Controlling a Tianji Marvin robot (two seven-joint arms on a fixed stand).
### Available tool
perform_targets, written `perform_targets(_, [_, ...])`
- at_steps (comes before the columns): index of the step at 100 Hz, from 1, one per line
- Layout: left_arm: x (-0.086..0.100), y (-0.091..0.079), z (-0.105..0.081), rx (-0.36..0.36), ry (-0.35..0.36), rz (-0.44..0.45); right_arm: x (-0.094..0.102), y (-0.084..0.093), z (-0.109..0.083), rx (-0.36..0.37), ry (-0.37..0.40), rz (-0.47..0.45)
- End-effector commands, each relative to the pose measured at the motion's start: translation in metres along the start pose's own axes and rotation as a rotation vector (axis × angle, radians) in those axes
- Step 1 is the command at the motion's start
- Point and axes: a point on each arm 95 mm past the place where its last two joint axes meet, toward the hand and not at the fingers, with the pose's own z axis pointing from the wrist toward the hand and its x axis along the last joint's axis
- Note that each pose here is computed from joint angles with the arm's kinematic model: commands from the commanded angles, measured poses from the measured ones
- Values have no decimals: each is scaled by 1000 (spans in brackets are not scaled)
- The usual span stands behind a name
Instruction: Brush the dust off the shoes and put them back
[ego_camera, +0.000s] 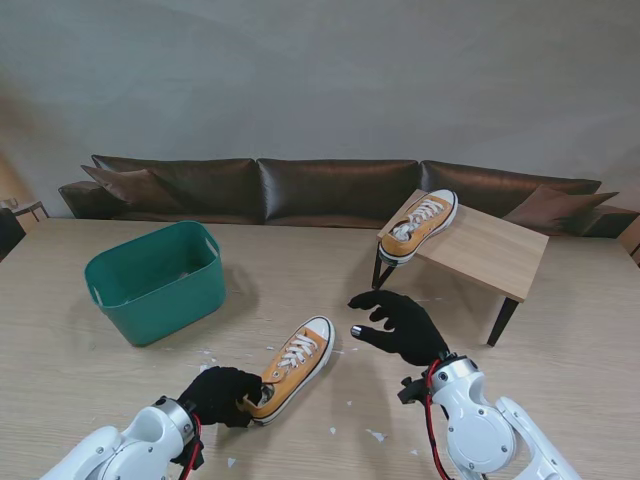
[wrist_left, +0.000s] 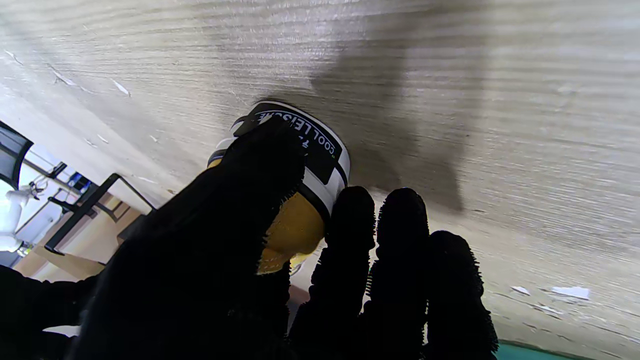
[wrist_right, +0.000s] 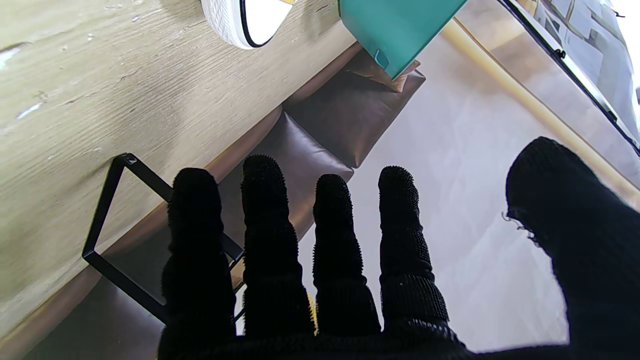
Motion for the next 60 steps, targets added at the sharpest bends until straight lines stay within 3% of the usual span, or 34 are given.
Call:
perform_targets(1, [2,8,5,-23,1,8,2,-4,-3,16,-2,8])
perform_targets(31, [8,2,20,63,54,208,-1,0,-7,17,-14,14])
perform_targets(60, [9,-6,18,111,72,270,-7,2,-16,29,-38,32])
